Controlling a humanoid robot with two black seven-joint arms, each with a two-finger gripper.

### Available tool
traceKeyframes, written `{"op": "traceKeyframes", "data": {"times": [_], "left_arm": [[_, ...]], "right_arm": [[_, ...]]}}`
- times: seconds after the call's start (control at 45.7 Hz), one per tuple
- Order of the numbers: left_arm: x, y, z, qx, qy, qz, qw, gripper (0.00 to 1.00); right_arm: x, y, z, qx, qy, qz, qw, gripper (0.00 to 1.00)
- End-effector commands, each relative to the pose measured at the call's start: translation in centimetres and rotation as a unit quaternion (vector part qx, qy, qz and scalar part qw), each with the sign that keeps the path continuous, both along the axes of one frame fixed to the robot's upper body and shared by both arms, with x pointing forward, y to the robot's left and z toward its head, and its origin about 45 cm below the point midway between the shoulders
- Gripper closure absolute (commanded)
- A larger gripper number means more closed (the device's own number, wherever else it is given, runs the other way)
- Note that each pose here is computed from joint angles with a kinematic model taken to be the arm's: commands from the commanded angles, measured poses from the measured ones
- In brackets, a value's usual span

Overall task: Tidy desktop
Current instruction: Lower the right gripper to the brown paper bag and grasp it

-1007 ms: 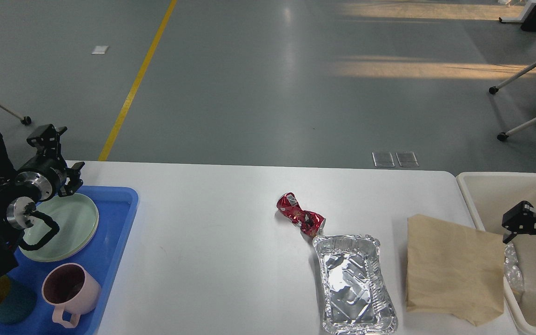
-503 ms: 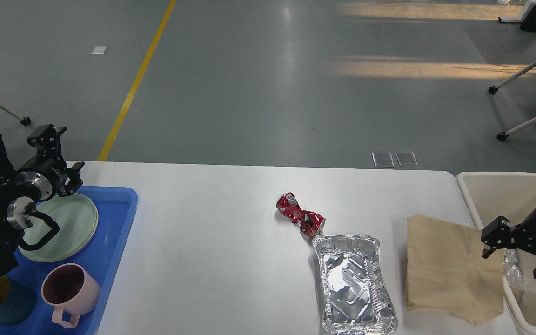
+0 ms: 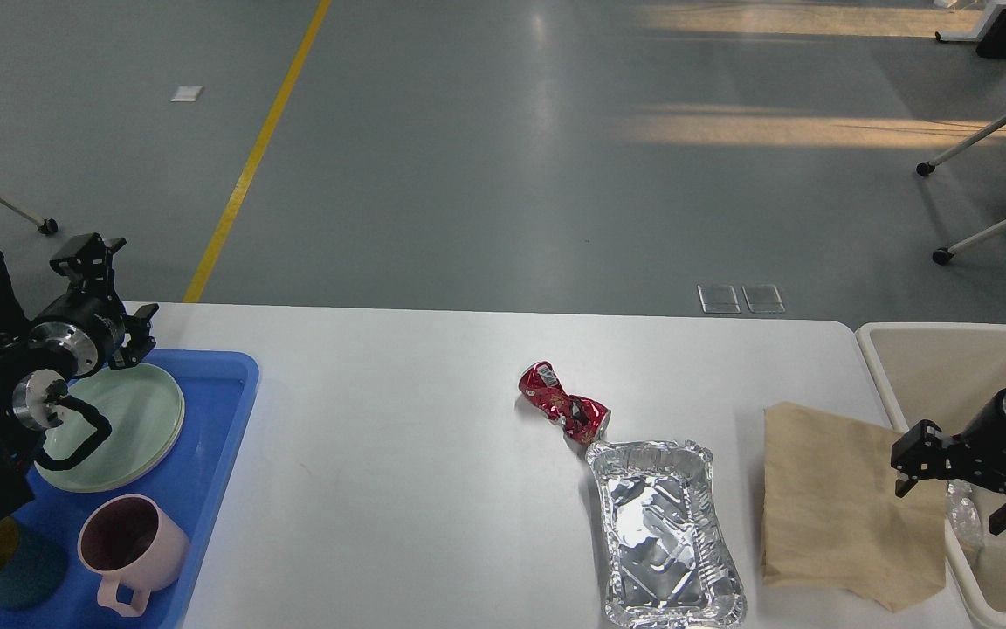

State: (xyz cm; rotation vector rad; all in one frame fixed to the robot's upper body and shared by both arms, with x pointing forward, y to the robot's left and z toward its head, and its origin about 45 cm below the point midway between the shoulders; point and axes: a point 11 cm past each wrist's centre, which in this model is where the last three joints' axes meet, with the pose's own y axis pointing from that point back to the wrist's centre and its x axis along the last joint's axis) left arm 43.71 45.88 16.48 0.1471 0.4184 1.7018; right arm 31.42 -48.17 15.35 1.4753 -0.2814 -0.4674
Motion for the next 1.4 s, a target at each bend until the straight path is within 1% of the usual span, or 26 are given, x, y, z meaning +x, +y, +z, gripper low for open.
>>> {"op": "traceKeyframes", "data": {"times": [0.0,0.197,0.394,0.722,0.766,0.788,0.854,0.898,0.941,1.051,1.379], "left_arm": [[0.0,0.0,0.0,0.000,0.000,0.000,1.000,0.04],[0.0,0.0,0.0,0.000,0.000,0.000,1.000,0.04],[0.0,0.0,0.0,0.000,0.000,0.000,1.000,0.04],[0.0,0.0,0.0,0.000,0.000,0.000,1.000,0.04],[0.0,0.0,0.0,0.000,0.000,0.000,1.000,0.04],[0.0,0.0,0.0,0.000,0.000,0.000,1.000,0.04],[0.0,0.0,0.0,0.000,0.000,0.000,1.000,0.04],[0.0,0.0,0.0,0.000,0.000,0.000,1.000,0.04],[0.0,0.0,0.0,0.000,0.000,0.000,1.000,0.04],[0.0,0.0,0.0,0.000,0.000,0.000,1.000,0.04],[0.0,0.0,0.0,0.000,0.000,0.000,1.000,0.04]], "right_arm": [[-0.2,0.0,-0.7,0.006,-0.003,-0.007,1.000,0.00],[-0.6,-0.2,-1.3,0.010,-0.004,-0.015,1.000,0.00],[-0.3,-0.4,-1.4,0.010,-0.012,-0.019,1.000,0.00],[-1.2,0.1,-2.6,0.012,0.004,-0.016,1.000,0.01],[-1.1,0.1,-2.6,0.013,0.003,-0.017,1.000,0.08],[-1.1,0.1,-2.6,0.014,0.002,-0.016,1.000,0.15],[-1.2,0.1,-2.6,0.015,0.003,-0.017,1.000,0.50],[-1.3,0.1,-2.8,0.015,0.005,-0.018,1.000,0.69],[-1.5,0.1,-3.0,0.017,0.007,-0.019,1.000,0.80],[-1.6,0.0,-3.0,0.015,0.007,-0.020,1.000,1.00],[-1.3,-0.1,-2.7,0.023,-0.003,-0.032,0.999,1.00]]}}
